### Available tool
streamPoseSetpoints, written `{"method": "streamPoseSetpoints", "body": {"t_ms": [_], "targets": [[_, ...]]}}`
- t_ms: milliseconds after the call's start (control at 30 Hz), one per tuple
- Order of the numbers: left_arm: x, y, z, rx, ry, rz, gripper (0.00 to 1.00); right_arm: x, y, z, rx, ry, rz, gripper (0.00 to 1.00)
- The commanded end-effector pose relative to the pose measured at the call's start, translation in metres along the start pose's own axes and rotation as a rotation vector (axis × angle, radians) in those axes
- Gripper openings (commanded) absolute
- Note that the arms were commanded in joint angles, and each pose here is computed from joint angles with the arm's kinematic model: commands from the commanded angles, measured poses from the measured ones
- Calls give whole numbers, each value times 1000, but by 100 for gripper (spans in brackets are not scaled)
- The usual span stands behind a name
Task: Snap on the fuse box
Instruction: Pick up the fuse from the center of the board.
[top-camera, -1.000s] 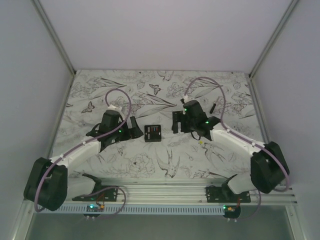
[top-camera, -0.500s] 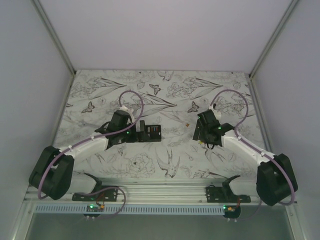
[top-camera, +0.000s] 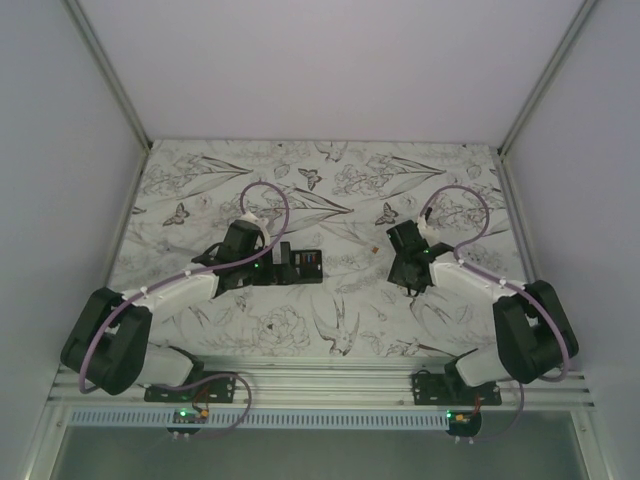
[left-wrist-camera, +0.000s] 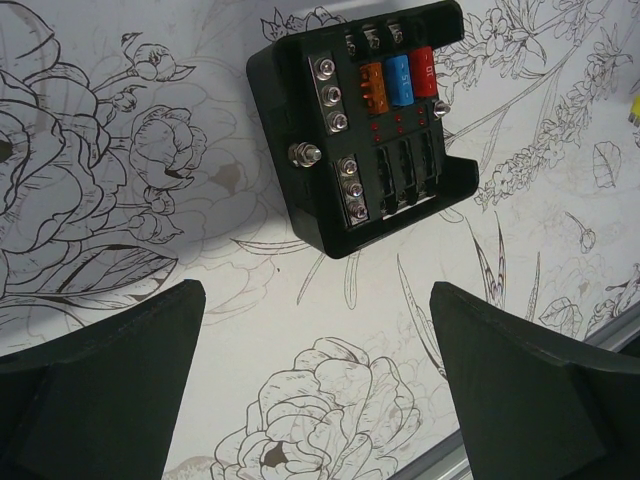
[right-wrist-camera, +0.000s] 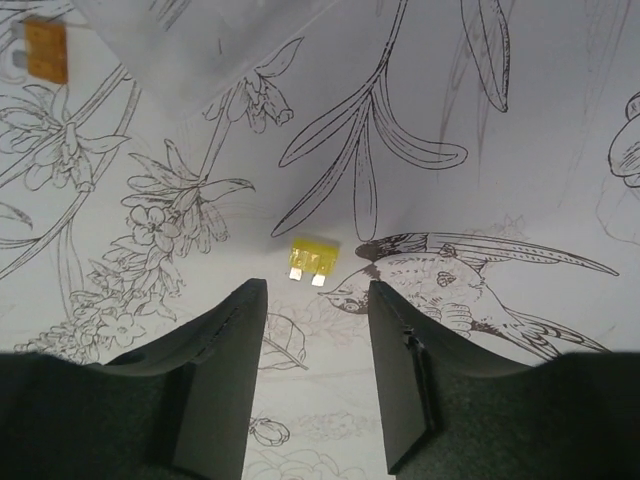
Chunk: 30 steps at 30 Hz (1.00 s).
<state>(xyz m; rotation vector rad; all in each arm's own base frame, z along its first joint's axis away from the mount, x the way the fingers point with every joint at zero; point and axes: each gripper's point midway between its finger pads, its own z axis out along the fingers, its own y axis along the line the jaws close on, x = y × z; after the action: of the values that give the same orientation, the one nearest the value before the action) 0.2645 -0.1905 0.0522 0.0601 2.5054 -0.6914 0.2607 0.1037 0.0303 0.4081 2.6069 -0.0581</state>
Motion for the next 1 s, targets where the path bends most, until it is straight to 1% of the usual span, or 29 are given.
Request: {"method": "streamPoseSetpoints", "body": {"t_ms": [0, 167, 467, 567, 967], "targets": [[0, -1, 0, -3, 7, 16, 100, -17, 5, 5, 24, -47, 56, 49], [-1, 1, 0, -14, 5, 10, 100, -17, 2, 8, 48, -47, 60, 48], [0, 3, -1, -29, 6, 9, 100, -21, 9, 13, 42, -45, 49, 45], [0, 3, -1, -29, 9, 8, 100, -21, 10, 14, 41, -41, 47, 43], [1, 3, -1, -27, 12, 8, 100, -10, 5, 17, 70, 4, 36, 37]]}}
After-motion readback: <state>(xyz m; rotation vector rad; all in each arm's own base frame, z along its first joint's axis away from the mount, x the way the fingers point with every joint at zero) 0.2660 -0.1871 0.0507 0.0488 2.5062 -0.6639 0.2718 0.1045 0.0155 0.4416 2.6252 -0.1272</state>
